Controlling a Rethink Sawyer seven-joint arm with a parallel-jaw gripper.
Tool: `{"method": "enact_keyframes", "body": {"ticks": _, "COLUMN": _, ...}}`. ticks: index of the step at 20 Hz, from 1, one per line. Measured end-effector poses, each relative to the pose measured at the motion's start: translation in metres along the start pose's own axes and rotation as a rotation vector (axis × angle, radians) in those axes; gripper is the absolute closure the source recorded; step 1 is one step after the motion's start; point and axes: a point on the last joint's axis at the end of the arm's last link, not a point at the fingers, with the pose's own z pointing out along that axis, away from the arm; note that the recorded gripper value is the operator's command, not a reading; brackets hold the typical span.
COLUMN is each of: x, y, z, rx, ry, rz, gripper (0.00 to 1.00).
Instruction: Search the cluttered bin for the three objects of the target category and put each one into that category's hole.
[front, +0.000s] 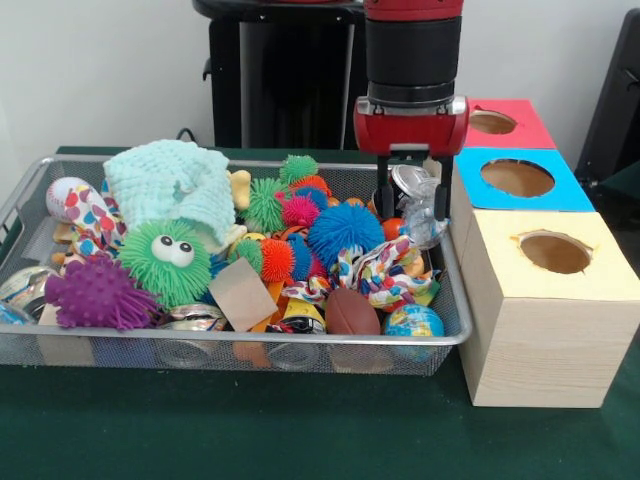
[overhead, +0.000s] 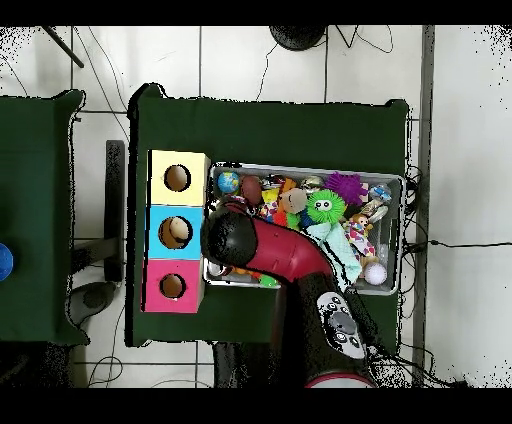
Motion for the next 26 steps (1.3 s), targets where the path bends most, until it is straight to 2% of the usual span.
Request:
{"method": "enact_keyframes", "body": {"ticks": 4, "x": 0.0, "y": -0.005, "z": 0.009, "rx": 0.016, "ry": -0.038, "rz": 0.003, "gripper": 0.0}}
{"method": "enact_keyframes", "body": {"ticks": 8, "x": 0.003, "y": -0.01, "z": 0.018, "rx": 0.028, "ry": -0.05, "rz": 0.007, "gripper": 0.0}}
{"method": "enact_keyframes", "body": {"ticks": 26, "x": 0.025, "y": -0.019, "z": 0.047, "rx": 0.04, "ry": 0.008, "rz": 0.012, "gripper": 0.0}}
